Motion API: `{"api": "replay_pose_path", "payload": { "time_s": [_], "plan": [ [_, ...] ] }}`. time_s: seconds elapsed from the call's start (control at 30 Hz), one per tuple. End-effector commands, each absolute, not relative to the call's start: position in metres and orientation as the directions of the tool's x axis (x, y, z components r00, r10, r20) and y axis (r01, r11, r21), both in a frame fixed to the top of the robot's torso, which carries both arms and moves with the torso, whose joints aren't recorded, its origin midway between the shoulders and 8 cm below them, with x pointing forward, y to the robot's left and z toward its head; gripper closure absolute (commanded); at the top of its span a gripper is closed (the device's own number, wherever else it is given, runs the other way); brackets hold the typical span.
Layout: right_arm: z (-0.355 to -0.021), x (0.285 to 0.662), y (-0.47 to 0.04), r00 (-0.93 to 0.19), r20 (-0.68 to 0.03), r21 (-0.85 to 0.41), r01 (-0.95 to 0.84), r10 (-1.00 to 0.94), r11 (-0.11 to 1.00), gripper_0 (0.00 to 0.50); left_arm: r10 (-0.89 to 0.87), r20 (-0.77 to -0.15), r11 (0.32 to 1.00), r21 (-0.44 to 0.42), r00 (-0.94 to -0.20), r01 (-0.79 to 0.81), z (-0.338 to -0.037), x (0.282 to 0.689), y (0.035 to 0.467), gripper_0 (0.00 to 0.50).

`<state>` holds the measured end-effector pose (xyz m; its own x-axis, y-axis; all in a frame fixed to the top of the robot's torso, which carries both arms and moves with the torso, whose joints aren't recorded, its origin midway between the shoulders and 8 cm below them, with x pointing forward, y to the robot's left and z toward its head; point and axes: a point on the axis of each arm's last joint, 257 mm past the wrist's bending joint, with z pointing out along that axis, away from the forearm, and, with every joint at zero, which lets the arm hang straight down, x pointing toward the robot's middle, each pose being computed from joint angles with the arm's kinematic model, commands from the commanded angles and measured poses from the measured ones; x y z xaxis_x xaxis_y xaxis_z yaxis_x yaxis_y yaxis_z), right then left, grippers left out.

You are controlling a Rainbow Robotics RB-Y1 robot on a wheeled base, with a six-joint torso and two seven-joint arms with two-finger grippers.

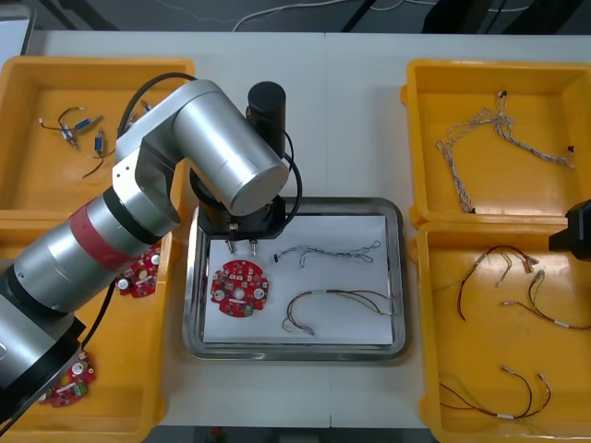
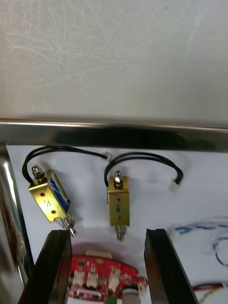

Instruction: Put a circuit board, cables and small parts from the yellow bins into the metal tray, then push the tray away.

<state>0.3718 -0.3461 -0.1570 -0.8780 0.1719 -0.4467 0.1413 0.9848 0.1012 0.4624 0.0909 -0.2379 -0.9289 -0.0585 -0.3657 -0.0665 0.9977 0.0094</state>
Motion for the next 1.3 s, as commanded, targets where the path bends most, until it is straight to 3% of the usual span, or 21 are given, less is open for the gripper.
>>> {"api": "replay_pose_path", "payload": {
  "time_s": [0.03,0.27,0.5,0.77,1.3],
  "plan": [
    [-0.139,0.367,-0.349,-0.871,-0.487,0.019,0.069,0.070,0.997,0.000,0.032,-0.408,0.999,-0.021,-0.912,0.045,-0.181,0.465,0.076,0.055],
    [-0.139,0.362,-0.318,-0.872,-0.487,-0.006,-0.049,-0.045,0.999,0.000,0.041,-0.443,0.996,-0.053,-0.896,0.072,-0.143,0.464,0.093,0.064],
    [-0.142,0.358,-0.281,-0.860,-0.477,-0.032,-0.185,-0.178,0.982,0.000,0.044,-0.523,0.994,-0.059,-0.851,0.087,-0.107,0.472,0.132,0.014],
    [-0.151,0.347,-0.239,-0.825,-0.445,-0.071,-0.356,-0.349,0.932,0.000,0.020,-0.556,0.998,-0.043,-0.831,0.053,-0.090,0.481,0.190,0.014],
    [-0.171,0.326,-0.143,-0.600,-0.369,-0.165,-0.710,-0.710,0.685,0.000,-0.009,-0.555,0.999,0.021,-0.832,-0.025,-0.081,0.494,0.298,0.007]
  ]
}}
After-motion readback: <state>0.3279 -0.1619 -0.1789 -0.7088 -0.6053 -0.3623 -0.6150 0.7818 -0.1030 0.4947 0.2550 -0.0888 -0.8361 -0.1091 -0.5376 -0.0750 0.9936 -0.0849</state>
